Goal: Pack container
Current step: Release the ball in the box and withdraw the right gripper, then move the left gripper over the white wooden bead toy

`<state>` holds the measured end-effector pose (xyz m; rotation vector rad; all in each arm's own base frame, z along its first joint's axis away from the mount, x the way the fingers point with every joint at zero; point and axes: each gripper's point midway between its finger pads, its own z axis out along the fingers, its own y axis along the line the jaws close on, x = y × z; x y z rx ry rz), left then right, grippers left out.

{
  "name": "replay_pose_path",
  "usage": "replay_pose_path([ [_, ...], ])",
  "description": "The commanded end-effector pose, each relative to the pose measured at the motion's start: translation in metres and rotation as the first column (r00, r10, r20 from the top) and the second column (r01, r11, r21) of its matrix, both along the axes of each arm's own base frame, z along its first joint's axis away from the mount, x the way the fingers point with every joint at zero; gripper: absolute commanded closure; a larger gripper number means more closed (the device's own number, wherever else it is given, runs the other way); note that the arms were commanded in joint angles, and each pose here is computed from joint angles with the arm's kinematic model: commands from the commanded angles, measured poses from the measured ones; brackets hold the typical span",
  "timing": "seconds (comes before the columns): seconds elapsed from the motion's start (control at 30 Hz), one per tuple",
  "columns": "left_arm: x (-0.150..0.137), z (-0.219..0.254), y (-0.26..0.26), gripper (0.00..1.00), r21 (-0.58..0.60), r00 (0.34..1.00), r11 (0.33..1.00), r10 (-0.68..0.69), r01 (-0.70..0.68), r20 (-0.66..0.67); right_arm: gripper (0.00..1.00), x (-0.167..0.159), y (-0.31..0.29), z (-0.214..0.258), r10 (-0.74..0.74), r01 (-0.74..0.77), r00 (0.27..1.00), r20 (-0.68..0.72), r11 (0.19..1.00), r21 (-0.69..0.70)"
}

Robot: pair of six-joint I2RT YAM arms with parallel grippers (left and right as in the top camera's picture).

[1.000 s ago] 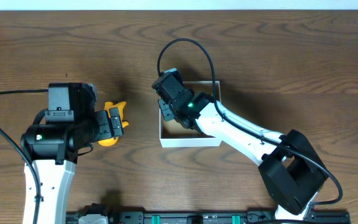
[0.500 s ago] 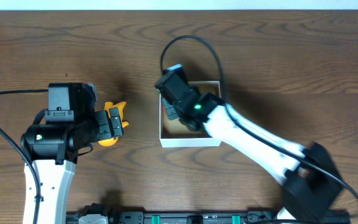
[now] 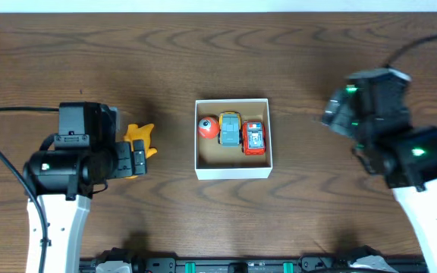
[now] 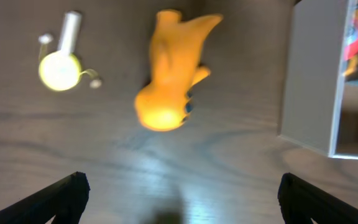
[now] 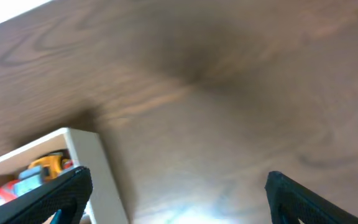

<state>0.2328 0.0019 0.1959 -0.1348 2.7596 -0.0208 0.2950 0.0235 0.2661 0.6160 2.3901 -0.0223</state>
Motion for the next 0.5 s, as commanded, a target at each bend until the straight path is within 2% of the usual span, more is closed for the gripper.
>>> replay_pose_path([
  [0.0, 0.011, 0.038, 0.031, 0.02, 0.087, 0.989, 0.987, 0.128, -0.134, 0.076, 0.07, -0.003, -0.006, -0.011, 0.019, -0.014, 0.998, -0.065, 0.997, 0.077],
  [0.1, 0.020, 0.060, 0.049, 0.02, 0.059, 0.963, 0.966, 0.245, -0.253, 0.113, 0.06, -0.003, -0.011, -0.021, 0.043, -0.035, 0.994, -0.104, 0.996, 0.081],
  [0.2, 0.032, 0.067, 0.072, 0.02, 0.062, 0.942, 0.946, 0.309, -0.319, 0.134, 0.05, -0.002, -0.013, -0.031, 0.056, -0.048, 0.989, -0.137, 0.997, 0.066],
  [0.3, 0.046, 0.057, 0.090, 0.02, 0.111, 0.956, 0.953, 0.271, -0.283, 0.111, 0.05, -0.001, -0.013, -0.041, 0.081, -0.074, 0.982, -0.173, 0.996, 0.048],
  [0.47, 0.068, 0.019, 0.114, 0.02, 0.162, 0.978, 0.965, 0.209, -0.206, -0.005, 0.05, -0.003, -0.013, -0.057, 0.110, -0.107, 0.963, -0.245, 0.994, 0.029],
])
